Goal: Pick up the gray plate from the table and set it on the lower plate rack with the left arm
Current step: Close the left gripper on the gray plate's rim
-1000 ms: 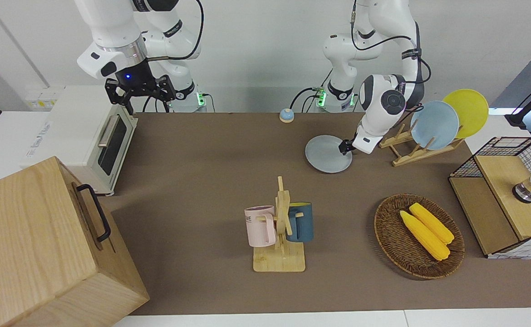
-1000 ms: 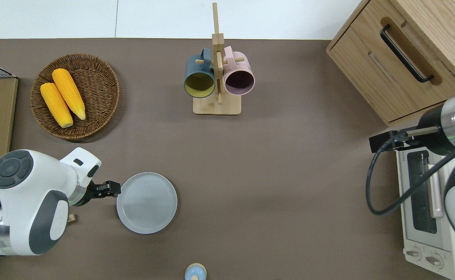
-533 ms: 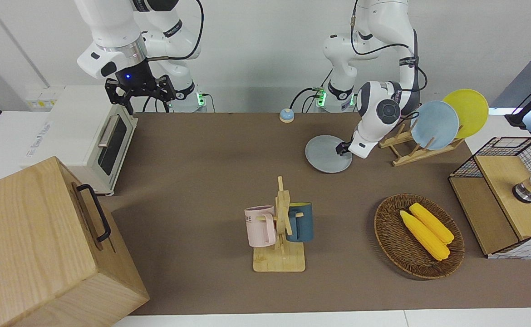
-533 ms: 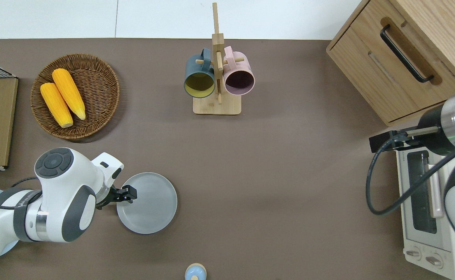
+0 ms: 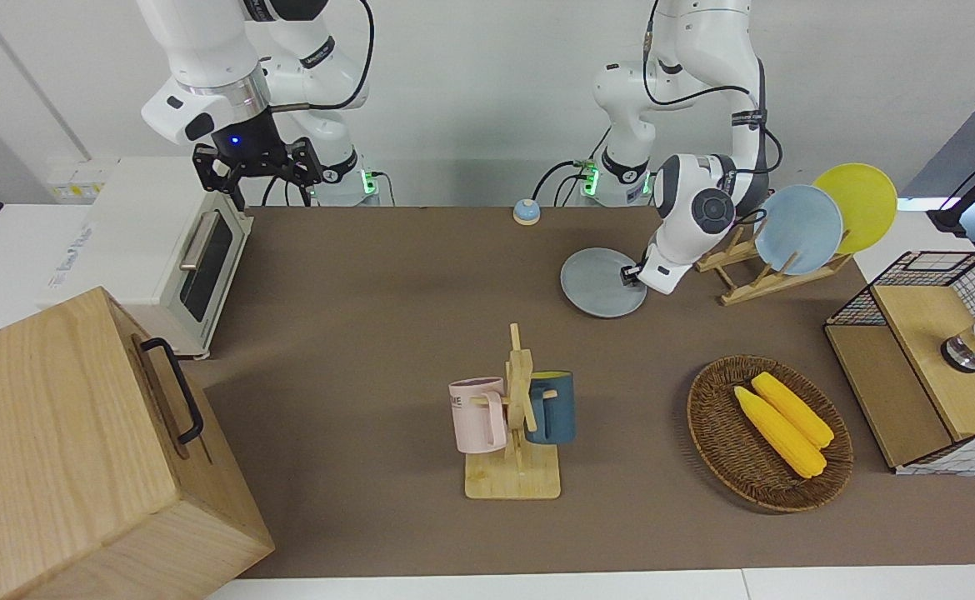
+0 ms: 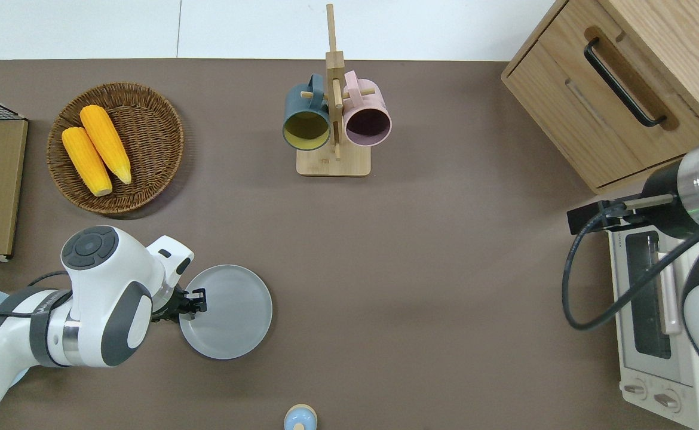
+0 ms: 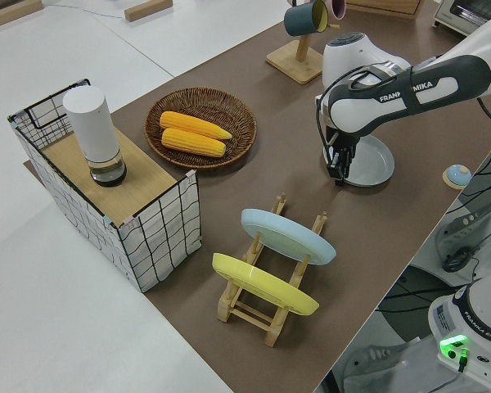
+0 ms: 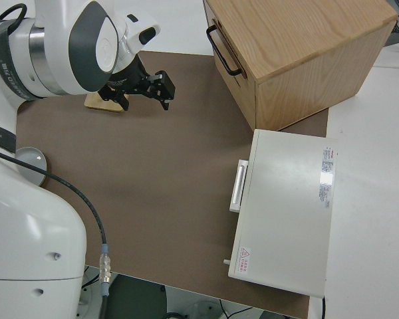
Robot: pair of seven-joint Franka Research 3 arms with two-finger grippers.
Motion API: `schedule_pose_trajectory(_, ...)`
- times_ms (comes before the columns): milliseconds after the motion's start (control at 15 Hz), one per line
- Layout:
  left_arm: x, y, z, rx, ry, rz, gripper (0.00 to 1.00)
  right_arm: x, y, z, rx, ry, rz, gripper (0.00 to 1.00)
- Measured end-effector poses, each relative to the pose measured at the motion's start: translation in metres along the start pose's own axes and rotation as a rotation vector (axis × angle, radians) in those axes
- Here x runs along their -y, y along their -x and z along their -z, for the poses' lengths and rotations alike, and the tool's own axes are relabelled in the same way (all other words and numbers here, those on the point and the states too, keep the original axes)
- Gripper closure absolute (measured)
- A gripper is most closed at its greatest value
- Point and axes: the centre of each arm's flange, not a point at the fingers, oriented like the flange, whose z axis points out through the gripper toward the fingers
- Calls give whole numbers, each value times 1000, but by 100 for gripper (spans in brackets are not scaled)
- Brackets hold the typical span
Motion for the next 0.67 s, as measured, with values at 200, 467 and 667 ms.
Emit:
schedule_pose_trajectory(200, 0, 1, 2, 0, 8, 5, 89, 0, 0, 0, 0, 0, 0, 1)
schedule_pose_trajectory(467, 1, 0, 2, 0, 10, 7, 89, 0, 0, 0, 0, 0, 0, 1)
schedule_pose_trajectory(667, 0, 1, 4, 0, 14, 8, 92, 0, 0, 0, 0, 0, 0, 1)
